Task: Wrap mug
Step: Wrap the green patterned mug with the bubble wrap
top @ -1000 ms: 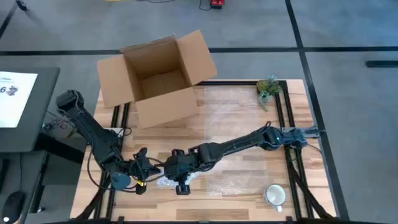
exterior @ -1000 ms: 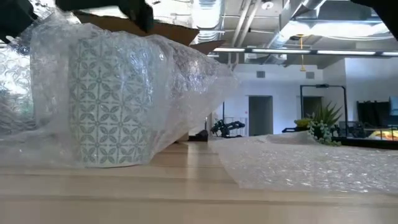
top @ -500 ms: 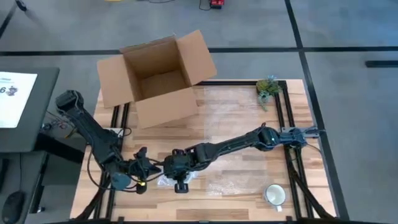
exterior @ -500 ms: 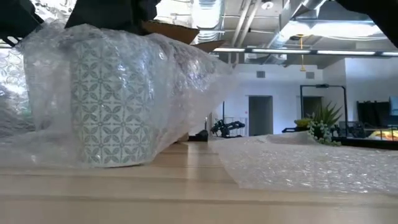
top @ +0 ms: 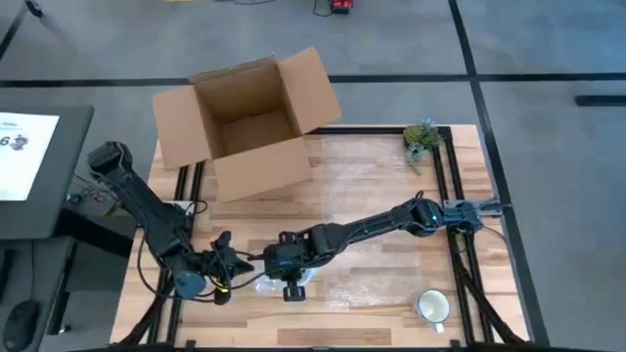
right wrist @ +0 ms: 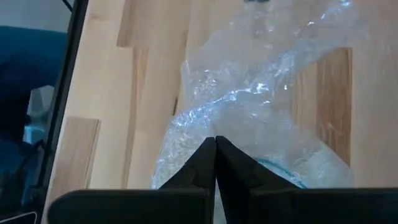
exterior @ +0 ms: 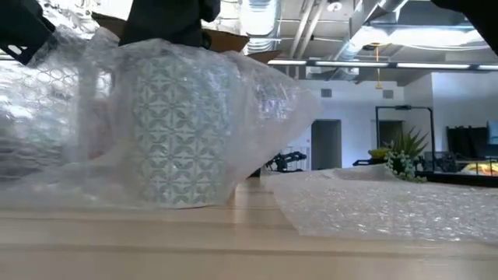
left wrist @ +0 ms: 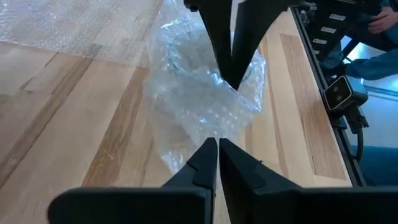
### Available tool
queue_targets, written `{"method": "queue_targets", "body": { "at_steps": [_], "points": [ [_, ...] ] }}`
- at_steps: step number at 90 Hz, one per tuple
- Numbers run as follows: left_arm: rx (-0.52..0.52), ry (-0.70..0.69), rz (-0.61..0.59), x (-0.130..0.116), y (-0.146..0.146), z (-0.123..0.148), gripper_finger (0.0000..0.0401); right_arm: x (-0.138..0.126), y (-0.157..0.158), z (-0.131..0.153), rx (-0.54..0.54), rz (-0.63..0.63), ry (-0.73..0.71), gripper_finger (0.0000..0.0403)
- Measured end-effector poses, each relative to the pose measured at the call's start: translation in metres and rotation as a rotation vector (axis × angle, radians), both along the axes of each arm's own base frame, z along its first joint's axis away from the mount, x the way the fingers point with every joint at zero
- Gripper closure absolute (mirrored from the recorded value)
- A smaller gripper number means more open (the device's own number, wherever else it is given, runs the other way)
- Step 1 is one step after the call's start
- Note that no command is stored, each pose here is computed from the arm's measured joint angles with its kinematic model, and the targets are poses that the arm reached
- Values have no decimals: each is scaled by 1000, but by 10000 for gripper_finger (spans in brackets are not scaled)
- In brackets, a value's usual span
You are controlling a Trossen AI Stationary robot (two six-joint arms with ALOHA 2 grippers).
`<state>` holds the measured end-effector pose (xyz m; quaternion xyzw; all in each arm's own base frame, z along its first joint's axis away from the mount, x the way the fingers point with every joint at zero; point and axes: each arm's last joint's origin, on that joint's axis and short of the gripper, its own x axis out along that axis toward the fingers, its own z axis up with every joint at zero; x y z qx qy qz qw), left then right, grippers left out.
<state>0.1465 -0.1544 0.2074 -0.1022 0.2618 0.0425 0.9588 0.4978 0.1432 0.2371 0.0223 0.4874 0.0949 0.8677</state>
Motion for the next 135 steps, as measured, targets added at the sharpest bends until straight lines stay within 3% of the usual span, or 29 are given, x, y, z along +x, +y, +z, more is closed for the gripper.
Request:
{"method": "queue_targets", "body": {
  "at_steps": [47, 72, 107, 135],
  "points": [
    [4, 5, 1, 0, 0, -1, 401, -11, 0, 19, -47, -29, 2, 403],
    [4, 8, -1, -1, 0, -1, 401, -6, 2, -15, -69, -44, 108, 403],
    [-6, 10, 5, -2, 0, -1, 401, 6, -1, -51, -78, -11, 141, 403],
    [-2, 13, 3, -2, 0, -1, 401, -5, 2, -22, -74, 2, 117, 403]
  ]
}}
